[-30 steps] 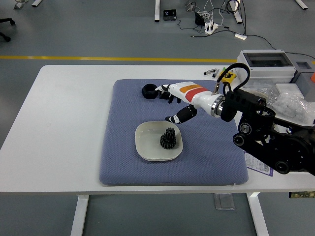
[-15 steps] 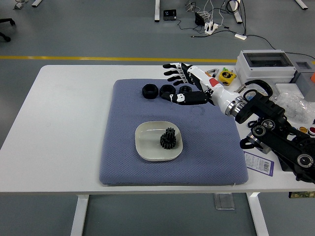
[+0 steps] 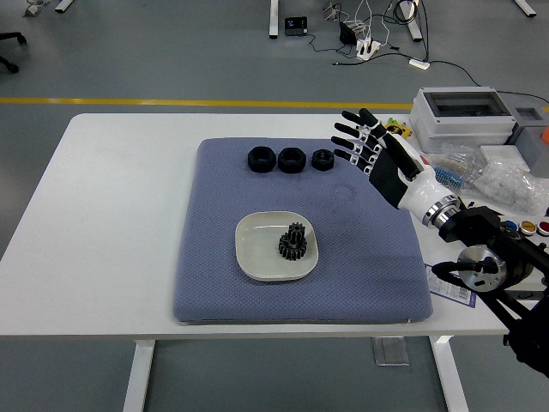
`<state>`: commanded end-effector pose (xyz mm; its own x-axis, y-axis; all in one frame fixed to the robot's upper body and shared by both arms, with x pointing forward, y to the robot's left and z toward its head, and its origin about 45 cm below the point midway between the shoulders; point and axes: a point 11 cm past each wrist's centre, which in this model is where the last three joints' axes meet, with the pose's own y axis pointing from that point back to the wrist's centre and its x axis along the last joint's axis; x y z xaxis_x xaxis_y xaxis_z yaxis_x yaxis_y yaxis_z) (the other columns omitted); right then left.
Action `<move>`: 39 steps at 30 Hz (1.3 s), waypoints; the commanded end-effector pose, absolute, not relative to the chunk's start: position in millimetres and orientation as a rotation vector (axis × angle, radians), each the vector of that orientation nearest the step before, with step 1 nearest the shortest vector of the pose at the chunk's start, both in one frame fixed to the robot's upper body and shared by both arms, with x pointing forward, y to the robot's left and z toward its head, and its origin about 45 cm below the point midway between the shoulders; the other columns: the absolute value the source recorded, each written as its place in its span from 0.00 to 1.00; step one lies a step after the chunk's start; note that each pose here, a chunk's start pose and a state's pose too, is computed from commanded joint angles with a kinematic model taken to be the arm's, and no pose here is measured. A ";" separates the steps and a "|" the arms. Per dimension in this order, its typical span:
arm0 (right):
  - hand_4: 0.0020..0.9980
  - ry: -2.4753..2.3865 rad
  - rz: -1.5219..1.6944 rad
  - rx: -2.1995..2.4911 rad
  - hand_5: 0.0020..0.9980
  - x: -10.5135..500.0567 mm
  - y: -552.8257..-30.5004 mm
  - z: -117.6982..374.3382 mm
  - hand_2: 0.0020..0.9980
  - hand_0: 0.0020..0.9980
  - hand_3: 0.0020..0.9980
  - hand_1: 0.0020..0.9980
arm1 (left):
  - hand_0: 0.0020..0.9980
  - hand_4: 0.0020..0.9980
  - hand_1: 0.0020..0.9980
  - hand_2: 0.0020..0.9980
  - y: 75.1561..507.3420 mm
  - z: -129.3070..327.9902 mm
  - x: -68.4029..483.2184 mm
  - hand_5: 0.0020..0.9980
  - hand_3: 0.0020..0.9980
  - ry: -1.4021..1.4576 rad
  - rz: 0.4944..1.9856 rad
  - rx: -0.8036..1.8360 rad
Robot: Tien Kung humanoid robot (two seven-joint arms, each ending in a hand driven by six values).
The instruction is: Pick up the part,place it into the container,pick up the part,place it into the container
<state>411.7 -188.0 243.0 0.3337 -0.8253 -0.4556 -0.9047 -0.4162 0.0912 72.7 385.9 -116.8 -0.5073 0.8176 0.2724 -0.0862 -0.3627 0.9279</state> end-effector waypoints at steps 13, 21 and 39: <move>1.00 1.692 0.734 -2.281 0.78 398.4 -212.4 215.4 0.86 0.92 0.86 0.85 | 0.71 0.61 0.62 0.64 385.6 -117.4 70.0 0.71 0.57 1.246 1.920 1.031; 1.00 1.722 0.721 -2.317 0.78 392.4 -213.5 204.7 0.86 0.92 0.86 0.85 | 0.71 0.61 0.62 0.64 386.4 -117.6 67.3 0.70 0.57 1.244 1.913 1.042; 1.00 1.727 0.778 -2.359 0.77 384.9 -209.7 189.7 0.85 0.92 0.85 0.84 | 0.71 0.61 0.62 0.64 386.0 -117.3 70.7 0.70 0.57 1.241 1.907 1.031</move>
